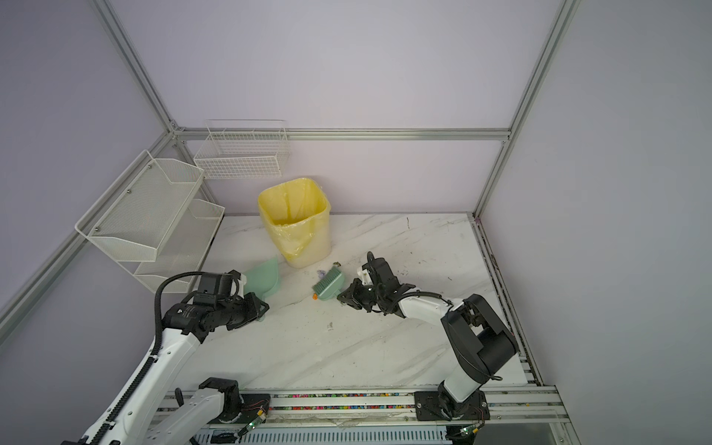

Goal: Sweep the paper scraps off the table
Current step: 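Set the dustpan by the scraps with the left gripper while the right positions the brush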

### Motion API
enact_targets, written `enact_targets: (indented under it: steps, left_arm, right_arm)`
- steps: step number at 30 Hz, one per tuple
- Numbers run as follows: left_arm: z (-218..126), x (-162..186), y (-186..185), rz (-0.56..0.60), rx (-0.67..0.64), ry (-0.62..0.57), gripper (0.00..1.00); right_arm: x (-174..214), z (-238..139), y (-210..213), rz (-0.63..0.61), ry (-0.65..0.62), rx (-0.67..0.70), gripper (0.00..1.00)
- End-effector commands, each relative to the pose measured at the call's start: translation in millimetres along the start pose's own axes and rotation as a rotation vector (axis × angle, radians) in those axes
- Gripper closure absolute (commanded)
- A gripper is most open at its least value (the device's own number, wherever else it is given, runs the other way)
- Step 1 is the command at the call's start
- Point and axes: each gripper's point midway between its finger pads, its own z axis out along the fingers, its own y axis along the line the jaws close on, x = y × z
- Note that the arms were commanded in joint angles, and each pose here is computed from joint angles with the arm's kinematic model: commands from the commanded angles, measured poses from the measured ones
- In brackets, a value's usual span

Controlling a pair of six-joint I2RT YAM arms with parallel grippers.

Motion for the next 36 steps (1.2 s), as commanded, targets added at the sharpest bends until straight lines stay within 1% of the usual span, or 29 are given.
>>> enact_targets:
  steps: [1,6,12,16,21,26,29,31,33,36]
  left_arm:
    - [10.0,5.2,2.2,-0.014,-0.005,-0.011,0.88]
    - [17.9,14.5,-0.8,-0.015,-0.001,-0.009,0.88]
    - [28.1,22.7,-14.9,0.011,0.008,0.002,0.88]
    - [32.0,27.3,-18.8,0.033,-0.006,0.007,0.88]
    - [34.5,32.1,-23.1,0.066,-0.03,0.003,0.88]
    - [37.9,37.7,-21.6,0.07,-0.041,0.016,0.88]
    - [38.3,39.6,-19.7,0.071,-0.045,0.015,0.88]
    - [38.5,40.2,-18.4,0.076,-0.049,0.014,0.88]
    - [38.1,41.2,-18.5,0.091,-0.062,0.012,0.88]
    - [40.2,44.3,-20.6,0.118,-0.073,0.016,0.88]
  right_arm:
    - [2.6,-19.5,9.5,0.007,-0.009,-0.045,1.0]
    - [1.4,-40.4,20.1,-0.057,-0.059,0.001,1.0]
    - [-10.5,-47.1,50.6,-0.066,-0.107,-0.074,1.0]
    - [-20.8,-34.2,60.4,-0.067,-0.11,-0.099,1.0]
    - [-30.0,-4.1,74.9,-0.068,-0.074,-0.131,1.0]
    - [-37.6,21.5,80.1,-0.064,-0.052,-0.135,1.0]
    - [-40.8,34.0,74.1,-0.051,-0.035,-0.126,1.0]
    - [-40.9,41.4,61.6,-0.023,-0.025,-0.099,1.0]
    - [-43.2,44.1,49.9,0.008,-0.039,-0.078,1.0]
    - [-42.3,46.7,42.9,0.023,-0.035,-0.067,1.0]
